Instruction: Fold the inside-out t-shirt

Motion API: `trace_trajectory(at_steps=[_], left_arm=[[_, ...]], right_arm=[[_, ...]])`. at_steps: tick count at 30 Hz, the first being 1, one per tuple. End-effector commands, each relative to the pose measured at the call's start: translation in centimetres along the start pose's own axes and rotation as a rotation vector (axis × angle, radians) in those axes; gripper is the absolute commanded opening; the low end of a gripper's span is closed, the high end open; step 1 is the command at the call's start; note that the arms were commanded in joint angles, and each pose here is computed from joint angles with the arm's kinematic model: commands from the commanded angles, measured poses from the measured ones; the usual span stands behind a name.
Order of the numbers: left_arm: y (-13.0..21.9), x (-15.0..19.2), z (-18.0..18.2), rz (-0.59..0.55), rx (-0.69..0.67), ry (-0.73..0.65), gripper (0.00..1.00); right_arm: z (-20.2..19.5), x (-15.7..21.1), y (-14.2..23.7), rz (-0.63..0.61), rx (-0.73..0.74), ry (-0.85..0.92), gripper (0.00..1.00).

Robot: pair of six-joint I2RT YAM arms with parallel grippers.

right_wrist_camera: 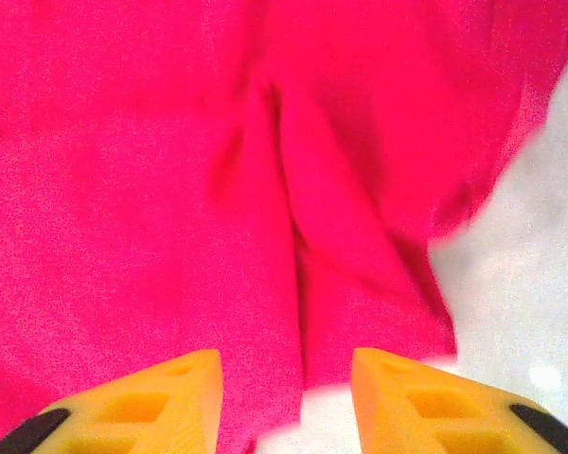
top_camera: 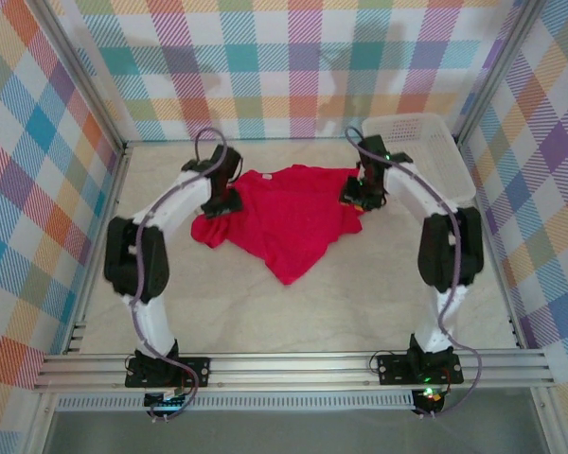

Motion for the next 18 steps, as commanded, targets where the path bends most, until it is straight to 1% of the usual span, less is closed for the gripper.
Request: trace_trajectory(at_steps=[1, 3, 6, 11, 13, 15, 17, 18], left_arm=[[0.3, 4.1, -0.1, 0.027, 0.186, 0.021, 0.51], [-1.3, 6.1, 0.0, 0.077, 0.238, 0.036, 0.5], [-3.2, 6.8, -0.3, 0.114, 0.25, 0.052, 0.5], [-5.8, 5.5, -1.6, 0.122, 0.268, 0.062, 0.52], [-7.0, 4.7, -2.2, 0.126, 0.253, 0.06, 0.51], [-8.5, 3.6, -2.6, 0.133, 0.223, 0.057, 0.44], [-9.5, 2.6, -2.8, 0.152, 0.19, 0.057, 0.32], [-9.6, 2.0, -2.9, 0.161, 0.176, 0.057, 0.24]], right_arm=[[0.3, 4.1, 0.1, 0.058, -0.149, 0.0, 0.37], [0.1, 6.1, -1.5, 0.111, -0.188, -0.015, 0.35], [0.6, 7.9, -3.9, 0.159, -0.197, -0.02, 0.35], [1.2, 7.6, -7.4, 0.218, -0.203, -0.058, 0.35], [1.6, 6.9, -8.5, 0.227, -0.199, -0.067, 0.28], [2.2, 5.8, -9.4, 0.21, -0.186, -0.072, 0.14], [2.8, 4.4, -9.8, 0.2, -0.176, -0.075, 0.0], [3.3, 3.7, -9.5, 0.201, -0.177, -0.072, 0.0]])
Point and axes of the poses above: each hand's point on the last joint's axis, 136 mm out from that joint toward the fingers, its own y axis back along the fingers, its own z axis along the line the jaws close on, x = y × z, the point moved 10 cm from there along y, back along the fingers, and after that the axes turned 7 degrees about -y, right-handed, at the moved point
